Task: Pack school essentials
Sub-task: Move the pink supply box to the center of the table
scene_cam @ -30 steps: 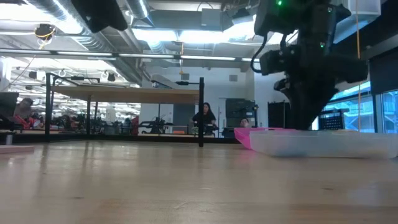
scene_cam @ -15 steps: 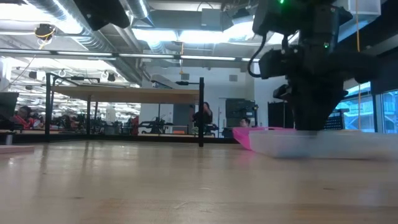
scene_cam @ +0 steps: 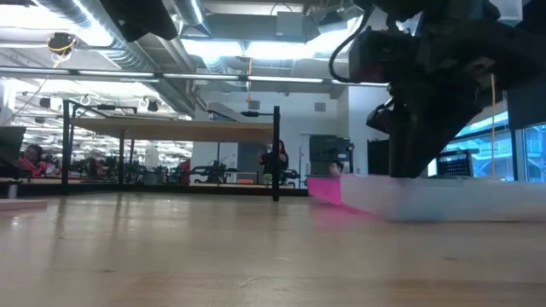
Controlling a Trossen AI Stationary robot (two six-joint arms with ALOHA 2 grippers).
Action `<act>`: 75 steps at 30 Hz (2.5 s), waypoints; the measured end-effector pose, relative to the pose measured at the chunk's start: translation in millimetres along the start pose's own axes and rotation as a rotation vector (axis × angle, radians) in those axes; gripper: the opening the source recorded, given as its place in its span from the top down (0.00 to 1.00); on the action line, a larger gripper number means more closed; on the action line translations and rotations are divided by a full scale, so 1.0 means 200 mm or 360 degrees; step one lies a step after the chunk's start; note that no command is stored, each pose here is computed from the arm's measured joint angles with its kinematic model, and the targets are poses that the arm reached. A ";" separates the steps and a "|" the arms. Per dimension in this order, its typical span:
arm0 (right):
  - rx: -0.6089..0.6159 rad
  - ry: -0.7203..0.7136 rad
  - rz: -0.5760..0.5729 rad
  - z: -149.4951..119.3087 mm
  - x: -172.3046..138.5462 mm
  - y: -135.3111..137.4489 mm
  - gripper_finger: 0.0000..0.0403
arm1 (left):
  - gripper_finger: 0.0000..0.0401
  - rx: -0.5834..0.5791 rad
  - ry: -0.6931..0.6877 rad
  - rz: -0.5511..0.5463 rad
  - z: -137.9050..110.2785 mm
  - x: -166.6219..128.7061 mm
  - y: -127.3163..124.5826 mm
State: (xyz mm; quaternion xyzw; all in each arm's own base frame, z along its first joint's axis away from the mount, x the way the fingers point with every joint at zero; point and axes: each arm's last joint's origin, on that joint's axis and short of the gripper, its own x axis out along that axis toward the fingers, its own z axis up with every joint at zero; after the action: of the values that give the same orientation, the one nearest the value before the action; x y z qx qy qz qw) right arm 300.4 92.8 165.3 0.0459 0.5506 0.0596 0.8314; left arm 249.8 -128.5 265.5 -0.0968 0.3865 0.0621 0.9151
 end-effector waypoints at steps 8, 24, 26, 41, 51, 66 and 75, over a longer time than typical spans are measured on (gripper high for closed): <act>-0.0015 -0.0047 -0.0002 0.02 0.08 0.01 0.74 | 1.00 0.0000 0.0000 0.0000 0.00 0.00 0.00; -0.0096 -0.0063 -0.0005 0.06 0.05 0.02 0.74 | 1.00 0.0001 0.0001 0.0000 0.00 0.00 0.00; -0.0101 -0.0061 -0.0005 0.06 0.05 0.02 0.74 | 1.00 0.0001 0.0001 0.0000 0.00 0.00 0.00; -0.0079 0.0071 -0.0057 0.08 0.01 -0.05 0.74 | 1.00 0.0001 0.0001 0.0000 0.00 0.00 0.00; -0.0108 0.0065 -0.0156 0.16 -0.07 -0.09 0.74 | 1.00 0.0001 0.0002 0.0000 0.00 0.00 0.00; -0.0003 0.0216 -0.0274 0.16 0.06 -0.29 0.98 | 1.00 -0.0001 0.0001 0.0000 0.00 0.00 0.00; 0.0023 0.0091 -0.0133 0.20 0.12 -0.28 0.99 | 1.00 -0.0001 0.0003 0.0001 0.00 0.00 0.00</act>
State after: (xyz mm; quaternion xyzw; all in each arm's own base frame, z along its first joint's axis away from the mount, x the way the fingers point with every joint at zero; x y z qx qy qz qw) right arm 349.3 41.1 150.3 0.0270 0.5759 0.0221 0.8168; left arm 249.8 -128.5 265.1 -0.0970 0.3873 0.0625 0.9147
